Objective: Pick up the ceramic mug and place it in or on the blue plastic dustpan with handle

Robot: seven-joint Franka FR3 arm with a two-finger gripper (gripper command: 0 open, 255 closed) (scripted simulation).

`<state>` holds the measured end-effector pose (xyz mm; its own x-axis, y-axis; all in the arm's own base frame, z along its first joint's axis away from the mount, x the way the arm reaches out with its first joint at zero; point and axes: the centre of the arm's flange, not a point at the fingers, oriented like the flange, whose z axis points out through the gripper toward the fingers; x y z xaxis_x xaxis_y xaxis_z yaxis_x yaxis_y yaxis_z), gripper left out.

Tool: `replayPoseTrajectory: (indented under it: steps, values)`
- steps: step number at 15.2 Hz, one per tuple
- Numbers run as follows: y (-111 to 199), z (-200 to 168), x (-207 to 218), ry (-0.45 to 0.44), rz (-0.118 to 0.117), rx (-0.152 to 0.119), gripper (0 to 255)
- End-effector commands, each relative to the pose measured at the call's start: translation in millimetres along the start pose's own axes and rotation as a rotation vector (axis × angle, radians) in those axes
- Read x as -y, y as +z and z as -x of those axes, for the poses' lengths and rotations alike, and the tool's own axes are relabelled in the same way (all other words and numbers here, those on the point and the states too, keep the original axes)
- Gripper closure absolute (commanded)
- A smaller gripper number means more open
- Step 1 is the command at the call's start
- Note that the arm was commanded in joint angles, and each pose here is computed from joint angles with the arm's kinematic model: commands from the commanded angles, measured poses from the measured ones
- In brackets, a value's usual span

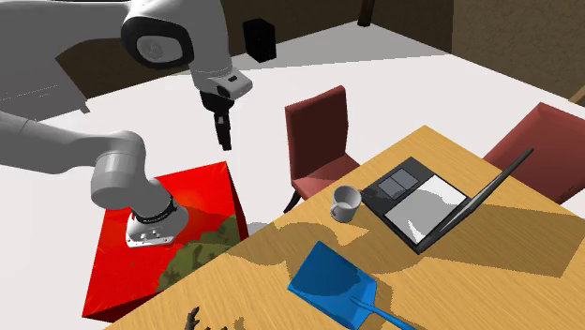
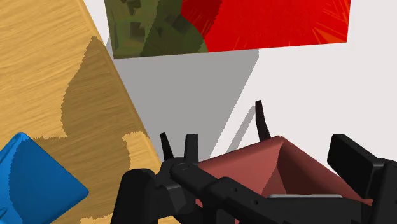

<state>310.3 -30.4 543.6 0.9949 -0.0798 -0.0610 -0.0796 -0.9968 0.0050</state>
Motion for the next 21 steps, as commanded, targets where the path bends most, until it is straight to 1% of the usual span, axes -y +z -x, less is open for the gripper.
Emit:
replayPoseTrajectory:
  steps: [1,21]
  values:
    - [0,0,0,0.0,0.0,0.0,0]
    - [96,-226,-77,0.103,0.038,-0.038,0]
